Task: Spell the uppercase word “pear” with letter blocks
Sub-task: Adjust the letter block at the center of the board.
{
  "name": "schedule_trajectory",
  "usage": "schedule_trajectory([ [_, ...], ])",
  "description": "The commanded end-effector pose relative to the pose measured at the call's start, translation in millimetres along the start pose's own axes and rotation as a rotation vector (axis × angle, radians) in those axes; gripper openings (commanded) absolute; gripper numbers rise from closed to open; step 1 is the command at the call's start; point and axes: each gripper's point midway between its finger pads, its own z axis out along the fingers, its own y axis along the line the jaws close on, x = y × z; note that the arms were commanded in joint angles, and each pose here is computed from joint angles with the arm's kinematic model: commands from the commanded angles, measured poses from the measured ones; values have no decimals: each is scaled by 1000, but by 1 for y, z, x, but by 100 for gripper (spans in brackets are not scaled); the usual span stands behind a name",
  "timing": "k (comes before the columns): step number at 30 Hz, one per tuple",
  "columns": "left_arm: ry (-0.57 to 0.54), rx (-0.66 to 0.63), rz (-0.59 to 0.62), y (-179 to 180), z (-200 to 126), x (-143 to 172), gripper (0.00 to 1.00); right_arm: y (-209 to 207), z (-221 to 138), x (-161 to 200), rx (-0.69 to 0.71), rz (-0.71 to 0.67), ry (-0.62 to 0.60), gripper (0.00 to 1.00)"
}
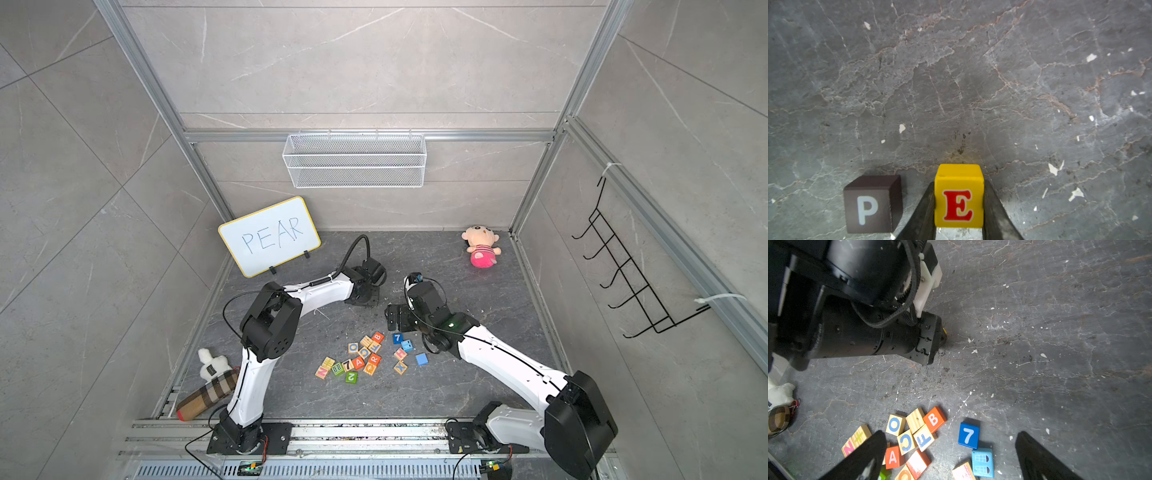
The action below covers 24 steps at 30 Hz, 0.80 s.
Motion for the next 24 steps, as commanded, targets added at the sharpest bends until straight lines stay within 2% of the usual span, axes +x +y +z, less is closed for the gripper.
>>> schedule_trajectory([
  [1,19,7,-12,1,-13,6,19,-2,-1,0,1,13,-12,99],
  [4,21,5,-7,1,-14,6,19,-2,0,1,4,10,-12,99],
  [9,8,10,-8,0,-19,4,32,-2,2,1,0,13,-9,99],
  [18,-8,13,-10,1,-30,0,39,-2,3,2,-2,16,-3,99],
  [24,-32,31,-9,-2,-42,-7,48,0,4,2,-7,14,-2,99],
])
